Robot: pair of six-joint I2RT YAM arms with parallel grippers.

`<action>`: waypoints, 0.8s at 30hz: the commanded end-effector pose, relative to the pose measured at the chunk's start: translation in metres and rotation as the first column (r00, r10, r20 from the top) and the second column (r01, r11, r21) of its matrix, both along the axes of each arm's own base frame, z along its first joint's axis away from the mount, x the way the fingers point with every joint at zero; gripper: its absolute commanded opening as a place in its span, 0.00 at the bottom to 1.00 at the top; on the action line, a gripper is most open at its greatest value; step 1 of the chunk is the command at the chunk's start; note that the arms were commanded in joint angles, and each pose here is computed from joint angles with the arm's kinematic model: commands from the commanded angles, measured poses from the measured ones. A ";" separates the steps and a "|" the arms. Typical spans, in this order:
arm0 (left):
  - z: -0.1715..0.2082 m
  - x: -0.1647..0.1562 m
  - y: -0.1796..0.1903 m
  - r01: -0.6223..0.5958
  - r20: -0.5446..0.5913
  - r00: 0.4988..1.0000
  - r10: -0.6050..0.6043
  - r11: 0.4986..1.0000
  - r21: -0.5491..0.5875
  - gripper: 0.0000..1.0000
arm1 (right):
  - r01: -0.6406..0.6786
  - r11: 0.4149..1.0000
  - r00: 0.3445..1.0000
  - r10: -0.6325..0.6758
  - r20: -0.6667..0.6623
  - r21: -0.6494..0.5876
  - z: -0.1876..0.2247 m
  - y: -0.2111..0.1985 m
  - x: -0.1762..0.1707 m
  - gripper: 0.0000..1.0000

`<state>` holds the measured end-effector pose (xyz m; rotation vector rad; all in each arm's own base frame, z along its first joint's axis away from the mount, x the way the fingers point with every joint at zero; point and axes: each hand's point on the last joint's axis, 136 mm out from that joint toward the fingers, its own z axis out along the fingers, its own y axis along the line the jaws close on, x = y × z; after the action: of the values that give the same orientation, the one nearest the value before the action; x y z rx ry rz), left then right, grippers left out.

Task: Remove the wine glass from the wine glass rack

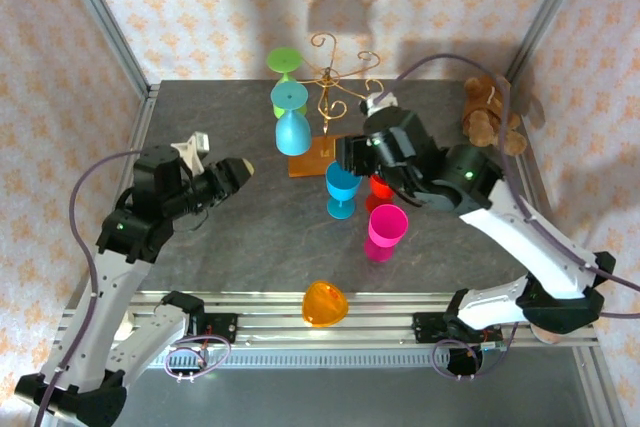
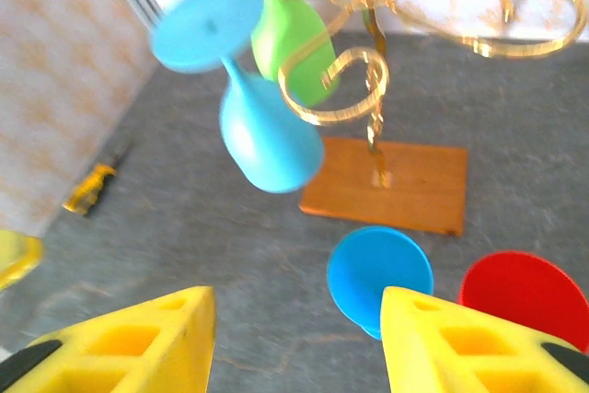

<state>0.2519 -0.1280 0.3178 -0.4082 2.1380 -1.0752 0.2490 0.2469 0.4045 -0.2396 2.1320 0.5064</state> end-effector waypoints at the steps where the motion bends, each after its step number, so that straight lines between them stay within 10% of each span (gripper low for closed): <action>1: 0.022 0.012 0.006 -0.019 0.038 0.999 0.016 0.998 0.058 0.41 | -0.058 0.996 0.998 0.060 -0.031 0.061 0.022 0.003 -0.003 0.51; 24: 0.084 0.058 0.009 -0.041 0.141 0.990 0.027 0.995 0.094 0.45 | -0.193 0.934 0.922 0.278 -0.271 0.302 0.007 0.075 0.115 0.63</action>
<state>0.3090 -0.1239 0.3921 -0.3342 2.0654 -0.9788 0.3712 0.3191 0.4080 -0.2397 2.3016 0.9899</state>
